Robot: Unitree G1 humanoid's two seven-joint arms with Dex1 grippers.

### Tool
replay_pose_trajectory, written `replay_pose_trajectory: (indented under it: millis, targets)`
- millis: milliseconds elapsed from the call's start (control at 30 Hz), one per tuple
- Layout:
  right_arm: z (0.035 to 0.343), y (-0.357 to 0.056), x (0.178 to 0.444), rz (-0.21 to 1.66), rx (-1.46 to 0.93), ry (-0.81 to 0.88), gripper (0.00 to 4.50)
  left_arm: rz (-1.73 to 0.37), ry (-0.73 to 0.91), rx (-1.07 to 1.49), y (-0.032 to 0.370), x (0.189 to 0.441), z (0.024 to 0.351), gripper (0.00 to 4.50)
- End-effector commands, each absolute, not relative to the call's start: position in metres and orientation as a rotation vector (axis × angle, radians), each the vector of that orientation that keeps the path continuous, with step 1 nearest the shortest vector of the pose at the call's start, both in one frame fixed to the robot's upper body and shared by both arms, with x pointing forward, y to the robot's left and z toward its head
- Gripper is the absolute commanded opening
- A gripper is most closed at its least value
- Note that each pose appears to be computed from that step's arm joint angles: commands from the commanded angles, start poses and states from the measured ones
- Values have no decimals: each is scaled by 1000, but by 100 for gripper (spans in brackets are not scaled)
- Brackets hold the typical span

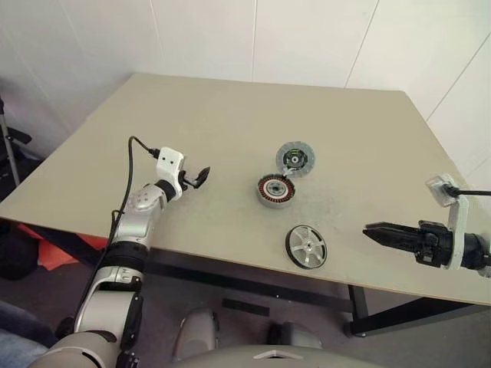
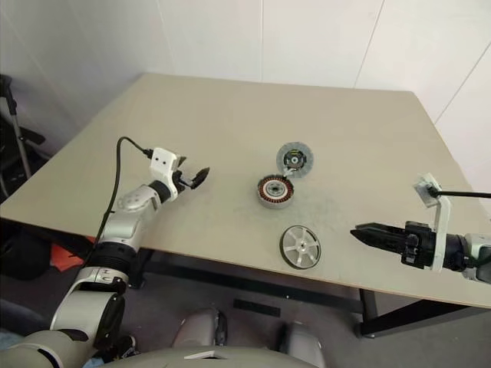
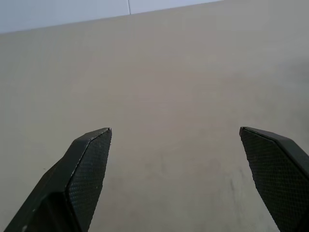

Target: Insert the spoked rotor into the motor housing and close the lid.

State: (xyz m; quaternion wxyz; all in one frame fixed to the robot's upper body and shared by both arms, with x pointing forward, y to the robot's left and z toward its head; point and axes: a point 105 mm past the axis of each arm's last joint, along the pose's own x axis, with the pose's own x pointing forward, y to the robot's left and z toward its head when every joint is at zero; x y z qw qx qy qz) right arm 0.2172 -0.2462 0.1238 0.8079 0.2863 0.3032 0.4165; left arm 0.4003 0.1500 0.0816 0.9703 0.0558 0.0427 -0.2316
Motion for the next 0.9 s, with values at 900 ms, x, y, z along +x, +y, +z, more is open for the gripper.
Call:
replay_pose_trajectory:
  millis: [900]
  targets:
    - [64,-215,226,772,809,776,284,-495,26,188,147,398,100,450]
